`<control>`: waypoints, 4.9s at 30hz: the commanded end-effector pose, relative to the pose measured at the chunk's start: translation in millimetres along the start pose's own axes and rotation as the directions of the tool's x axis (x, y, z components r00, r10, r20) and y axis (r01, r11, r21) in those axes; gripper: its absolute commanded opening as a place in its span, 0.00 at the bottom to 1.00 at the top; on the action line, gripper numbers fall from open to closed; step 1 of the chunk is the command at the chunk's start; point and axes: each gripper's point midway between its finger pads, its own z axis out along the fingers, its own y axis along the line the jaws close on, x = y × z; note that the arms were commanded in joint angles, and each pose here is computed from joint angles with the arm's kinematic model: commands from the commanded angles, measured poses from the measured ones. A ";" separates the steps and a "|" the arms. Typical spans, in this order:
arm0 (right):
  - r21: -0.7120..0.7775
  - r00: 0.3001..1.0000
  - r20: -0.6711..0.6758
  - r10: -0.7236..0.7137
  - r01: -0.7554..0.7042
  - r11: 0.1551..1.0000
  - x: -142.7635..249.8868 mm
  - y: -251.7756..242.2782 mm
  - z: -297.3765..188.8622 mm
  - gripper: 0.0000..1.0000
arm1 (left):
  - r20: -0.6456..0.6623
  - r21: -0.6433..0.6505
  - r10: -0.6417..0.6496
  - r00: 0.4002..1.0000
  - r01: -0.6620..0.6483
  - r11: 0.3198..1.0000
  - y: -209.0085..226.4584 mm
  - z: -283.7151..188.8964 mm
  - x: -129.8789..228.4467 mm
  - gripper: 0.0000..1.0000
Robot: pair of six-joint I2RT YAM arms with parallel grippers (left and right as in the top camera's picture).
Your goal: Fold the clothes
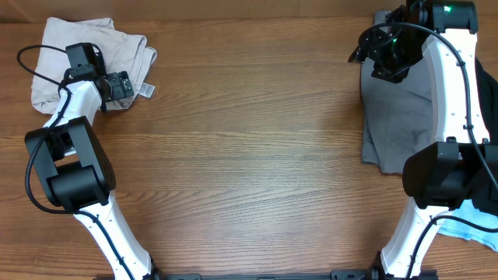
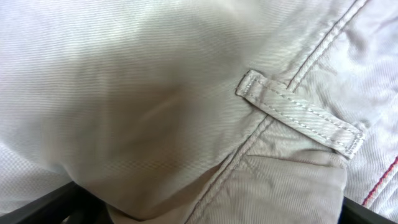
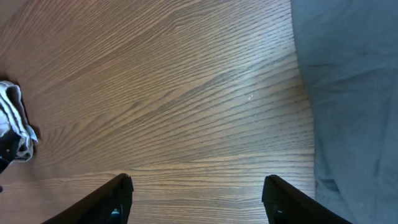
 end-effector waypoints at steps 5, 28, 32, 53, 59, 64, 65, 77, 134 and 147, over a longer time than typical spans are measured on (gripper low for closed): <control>0.006 1.000 0.008 -0.004 0.003 1.000 -0.4 0.1 -1.6 0.72 | -0.077 0.093 0.081 0.994 -0.073 0.993 -23.0 48.8 47.6 1.00; 0.065 0.955 0.262 -0.136 0.123 0.990 -27.0 22.7 -81.6 1.00 | 0.196 0.104 0.034 0.980 -0.055 0.993 -16.5 -198.3 -111.6 1.00; 0.054 0.925 0.346 -0.157 0.148 0.988 -11.1 36.9 -134.5 1.00 | 0.233 0.127 0.016 0.972 -0.046 0.991 -14.1 -265.7 -107.5 1.00; -0.023 0.881 0.461 -0.104 0.130 0.991 67.4 50.1 -235.7 1.00 | 0.193 0.188 0.020 0.981 -0.057 0.981 -19.3 -314.8 -78.3 1.00; -0.011 0.879 0.464 -0.111 0.131 0.991 66.3 48.3 -235.4 1.00 | 0.193 0.188 0.020 0.981 -0.057 0.981 -19.3 -314.8 -78.3 1.00; -0.020 0.845 0.521 -0.120 0.152 0.988 79.9 51.6 -259.4 1.00 | 0.193 0.188 0.020 0.981 -0.057 0.981 -19.3 -314.8 -78.3 1.00; -0.008 0.829 0.546 -0.122 0.151 0.989 84.8 49.5 -269.1 1.00 | 0.193 0.188 0.020 0.981 -0.057 0.981 -19.3 -314.8 -78.3 1.00; 0.056 0.467 0.864 -0.187 0.280 0.958 94.0 51.6 -333.5 1.00 | 0.193 0.188 0.020 0.981 -0.057 0.981 -19.3 -314.8 -78.3 1.00; 0.015 0.349 0.922 -0.168 0.402 0.916 206.5 -82.3 -38.6 1.00 | 0.193 0.188 0.020 0.981 -0.057 0.980 -19.3 -314.9 -78.3 1.00; 0.016 0.334 0.928 -0.165 0.406 0.914 205.3 -81.3 -40.1 1.00 | 0.193 0.188 0.020 0.981 -0.057 0.980 -19.3 -314.9 -78.3 1.00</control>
